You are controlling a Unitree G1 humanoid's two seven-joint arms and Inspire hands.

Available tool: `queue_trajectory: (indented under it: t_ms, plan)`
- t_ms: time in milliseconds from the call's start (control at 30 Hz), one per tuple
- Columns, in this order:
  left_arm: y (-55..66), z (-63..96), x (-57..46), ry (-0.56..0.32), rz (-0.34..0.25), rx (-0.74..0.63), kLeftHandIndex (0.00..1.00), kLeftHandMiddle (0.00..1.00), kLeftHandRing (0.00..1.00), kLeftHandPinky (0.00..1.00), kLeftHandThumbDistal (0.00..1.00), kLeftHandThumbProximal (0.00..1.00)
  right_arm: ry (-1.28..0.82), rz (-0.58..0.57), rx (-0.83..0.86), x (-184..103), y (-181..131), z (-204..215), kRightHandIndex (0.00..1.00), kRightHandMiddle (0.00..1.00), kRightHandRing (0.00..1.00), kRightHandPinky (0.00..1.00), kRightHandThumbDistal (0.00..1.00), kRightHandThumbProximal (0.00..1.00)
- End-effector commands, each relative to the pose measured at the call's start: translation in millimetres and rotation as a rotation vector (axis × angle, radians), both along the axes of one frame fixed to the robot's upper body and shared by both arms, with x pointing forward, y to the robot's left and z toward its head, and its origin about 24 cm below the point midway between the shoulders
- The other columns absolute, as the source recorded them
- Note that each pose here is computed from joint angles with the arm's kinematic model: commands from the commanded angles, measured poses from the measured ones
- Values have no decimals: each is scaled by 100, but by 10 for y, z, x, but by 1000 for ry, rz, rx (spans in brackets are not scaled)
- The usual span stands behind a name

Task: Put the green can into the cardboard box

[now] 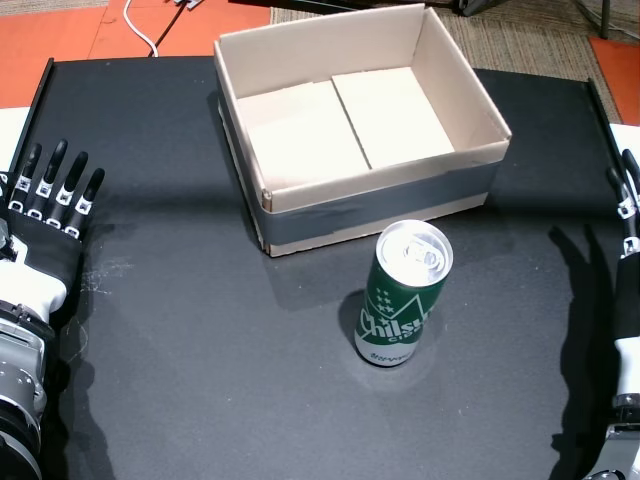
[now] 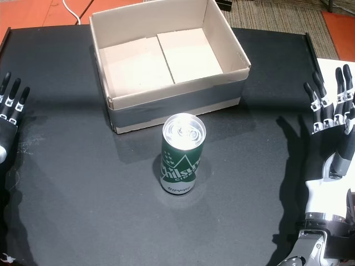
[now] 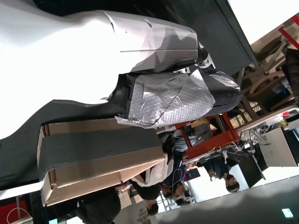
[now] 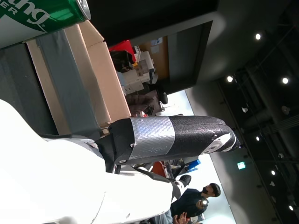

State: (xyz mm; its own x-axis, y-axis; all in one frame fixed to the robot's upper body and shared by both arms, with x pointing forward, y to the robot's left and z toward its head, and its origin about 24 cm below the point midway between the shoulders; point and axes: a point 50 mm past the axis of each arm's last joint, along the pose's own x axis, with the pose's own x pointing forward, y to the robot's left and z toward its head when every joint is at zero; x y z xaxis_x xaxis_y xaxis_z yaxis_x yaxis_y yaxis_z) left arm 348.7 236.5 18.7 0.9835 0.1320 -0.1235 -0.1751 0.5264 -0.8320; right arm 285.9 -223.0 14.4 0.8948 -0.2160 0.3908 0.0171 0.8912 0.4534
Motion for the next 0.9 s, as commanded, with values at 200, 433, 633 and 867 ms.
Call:
queue_trajectory:
  t_ms: [200,433,633,867]
  plan:
    - [-12,-4,2,5,-4,4,65,60,75,93,0,100,15,-4,-21,-31,-35,-21,84,85,94,100,78,93]
    - [-9,-4,0,4,-11,11,66,62,78,93,0,100,42,47,-74,-27,-35,-28,81,86,92,100,100,72]
    - [-13,-2,4,8,-7,14,69,63,78,96,0,100,82,199,-192,-3,23,-36,81,87,92,100,100,57]
    - [-21,2,12,14,-12,15,71,64,79,96,0,100,19,314,-1013,-12,-3,314,92,96,98,100,100,42]
